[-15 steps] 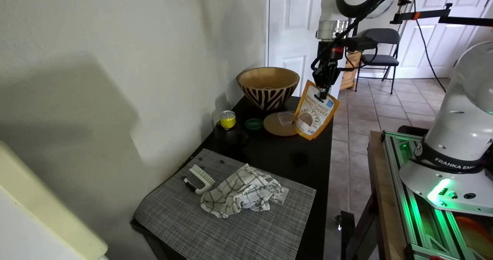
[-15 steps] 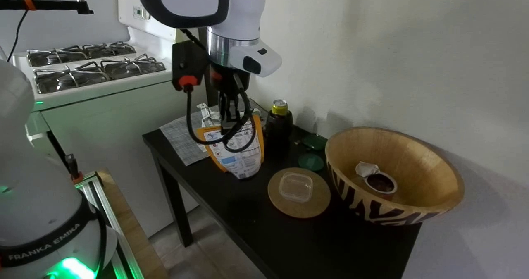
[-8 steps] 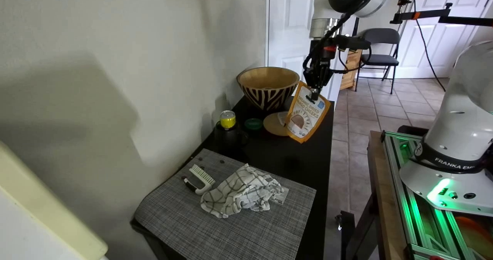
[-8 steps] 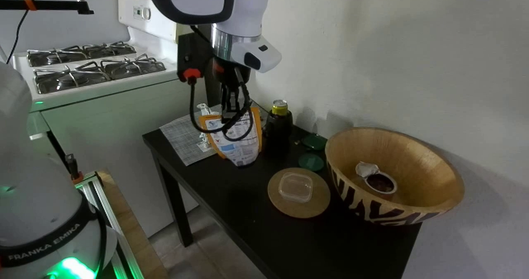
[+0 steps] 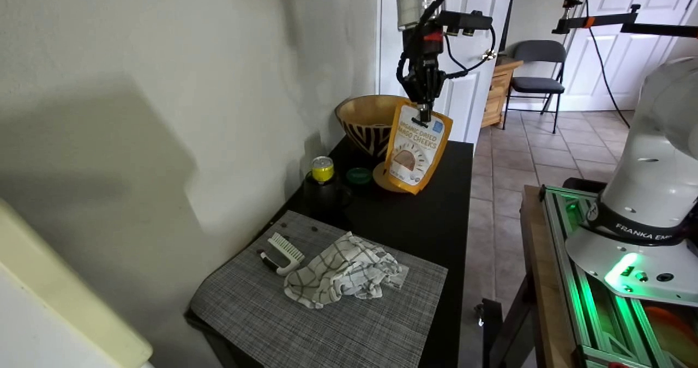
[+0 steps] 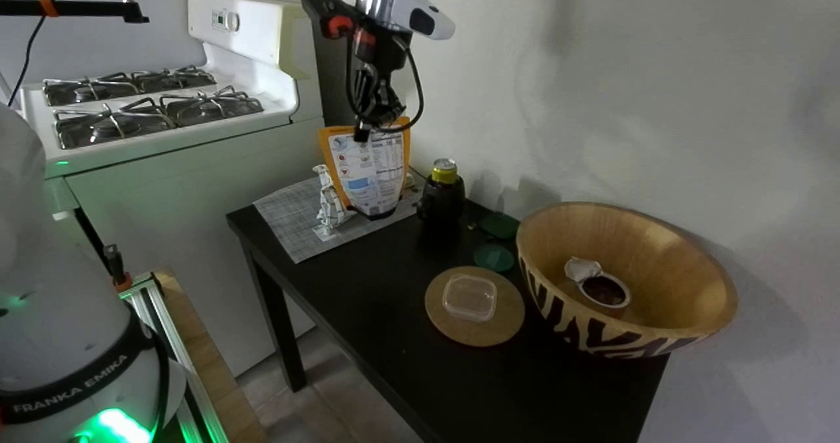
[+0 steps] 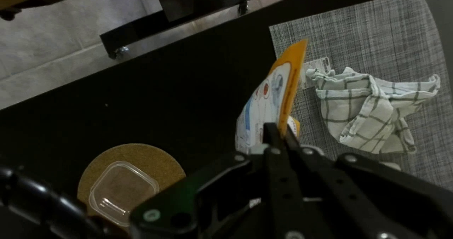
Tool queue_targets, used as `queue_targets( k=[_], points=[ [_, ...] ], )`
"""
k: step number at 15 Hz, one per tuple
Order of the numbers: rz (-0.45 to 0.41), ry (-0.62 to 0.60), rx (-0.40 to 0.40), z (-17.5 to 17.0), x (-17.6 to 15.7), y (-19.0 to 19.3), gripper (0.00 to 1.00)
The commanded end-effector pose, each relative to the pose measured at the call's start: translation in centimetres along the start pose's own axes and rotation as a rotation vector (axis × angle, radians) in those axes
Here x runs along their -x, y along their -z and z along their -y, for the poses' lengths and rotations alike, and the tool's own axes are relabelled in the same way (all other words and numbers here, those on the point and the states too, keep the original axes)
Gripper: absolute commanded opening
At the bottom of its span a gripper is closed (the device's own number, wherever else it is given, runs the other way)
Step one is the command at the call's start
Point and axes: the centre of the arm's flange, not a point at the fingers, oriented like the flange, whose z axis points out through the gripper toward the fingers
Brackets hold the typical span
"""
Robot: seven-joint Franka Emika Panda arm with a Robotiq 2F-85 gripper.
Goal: Correctly position the orange packet
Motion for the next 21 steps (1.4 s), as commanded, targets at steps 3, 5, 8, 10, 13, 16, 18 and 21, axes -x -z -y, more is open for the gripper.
queue_targets(
  k=[3,5,8,10,13,16,18,21],
  points=[
    [0.023,0.003,0.055,2.0,-1.6,0.3,0.03],
    [0.034,0.003,0.062,2.2,-2.3,-0.1,0.03],
    [0.068,-0.1,0.108,4.5,-3.2,0.3,0.01],
    [0.065,-0.163,0.154,7.2,-3.8,1.2,0.01],
    [0.064,-0.238,0.241,11.3,-4.7,2.2,0.01],
    [0.037,-0.306,0.311,14.4,-6.0,2.4,0.01],
    [-0.007,-0.327,0.334,15.8,-7.5,1.8,0.01],
    [-0.03,-0.316,0.359,18.2,-9.2,0.2,0.01]
  ],
)
